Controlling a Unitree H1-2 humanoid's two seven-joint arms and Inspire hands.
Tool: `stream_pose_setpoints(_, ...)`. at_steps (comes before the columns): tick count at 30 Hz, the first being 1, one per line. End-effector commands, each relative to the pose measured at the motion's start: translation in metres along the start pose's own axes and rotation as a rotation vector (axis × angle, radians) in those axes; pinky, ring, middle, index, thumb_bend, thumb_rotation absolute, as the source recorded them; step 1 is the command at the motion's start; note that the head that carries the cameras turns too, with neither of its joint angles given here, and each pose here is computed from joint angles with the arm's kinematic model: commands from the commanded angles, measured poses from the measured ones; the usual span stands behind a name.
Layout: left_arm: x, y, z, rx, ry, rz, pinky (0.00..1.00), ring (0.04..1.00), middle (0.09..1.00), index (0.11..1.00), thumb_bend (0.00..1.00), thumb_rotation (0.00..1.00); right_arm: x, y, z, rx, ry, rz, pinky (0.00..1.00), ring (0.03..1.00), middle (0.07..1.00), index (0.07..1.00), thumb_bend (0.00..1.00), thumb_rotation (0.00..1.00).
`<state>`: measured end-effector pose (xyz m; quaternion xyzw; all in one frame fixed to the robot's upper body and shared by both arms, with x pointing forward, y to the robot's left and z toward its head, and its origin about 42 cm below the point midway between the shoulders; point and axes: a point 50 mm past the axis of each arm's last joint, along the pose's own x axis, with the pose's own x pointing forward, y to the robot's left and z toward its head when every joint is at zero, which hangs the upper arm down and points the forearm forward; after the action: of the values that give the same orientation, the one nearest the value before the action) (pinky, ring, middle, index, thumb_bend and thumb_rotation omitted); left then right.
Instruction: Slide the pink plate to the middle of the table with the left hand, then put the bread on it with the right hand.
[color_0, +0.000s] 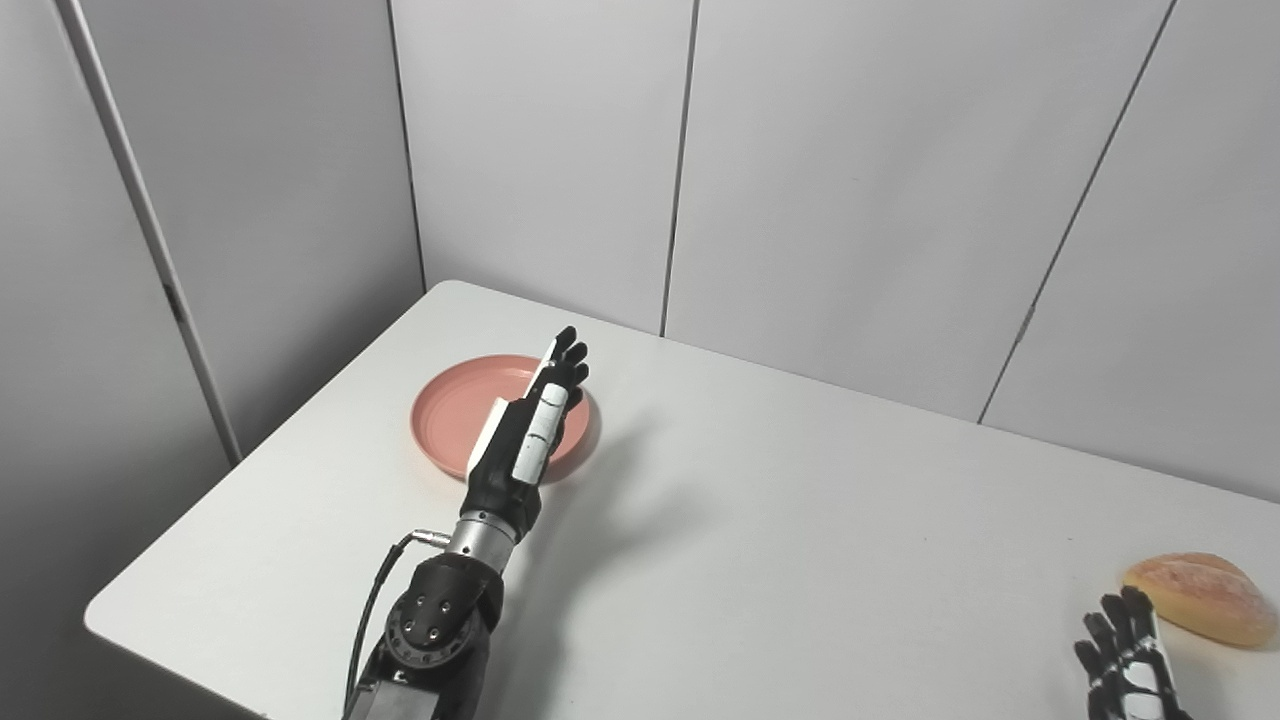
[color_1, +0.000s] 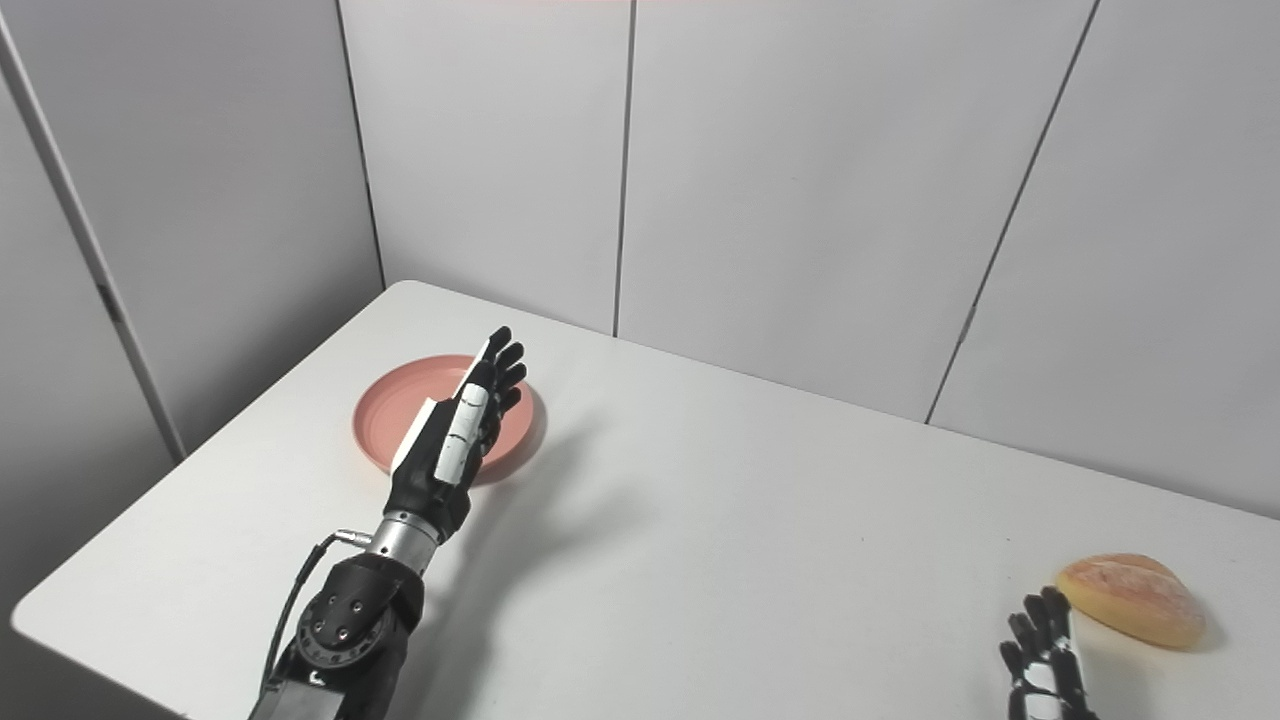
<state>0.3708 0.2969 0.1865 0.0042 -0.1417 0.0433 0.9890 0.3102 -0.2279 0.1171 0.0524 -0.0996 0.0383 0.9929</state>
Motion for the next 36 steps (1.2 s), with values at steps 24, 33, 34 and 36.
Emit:
stream_pose_setpoints(24,0.027,0.094,0.039,0.073,-0.14,0.256,0.92,0.924,0.929,0.938,0.72,1.0,-0.005,-0.003,0.005,0.023,-0.044,0.015,1.0,1.0,1.0,1.0,0.71,0.87)
stream_pose_setpoints(33,0.037,0.126,0.039,0.197,-0.069,0.25,0.91,0.914,0.921,0.932,0.72,1.0,-0.007,-0.002,0.006,0.051,-0.055,0.039,1.0,1.0,1.0,1.0,0.72,0.85)
stream_pose_setpoints(34,0.038,0.128,0.038,0.204,-0.068,0.255,0.9,0.909,0.914,0.92,0.72,1.0,-0.007,-0.003,0.006,0.049,-0.056,0.04,1.0,1.0,1.0,1.0,0.72,0.86)
stream_pose_setpoints(36,0.04,0.132,0.037,0.215,-0.063,0.262,0.89,0.903,0.904,0.902,0.71,1.0,-0.008,-0.002,0.006,0.046,-0.059,0.039,1.0,1.0,1.0,1.0,0.72,0.86)
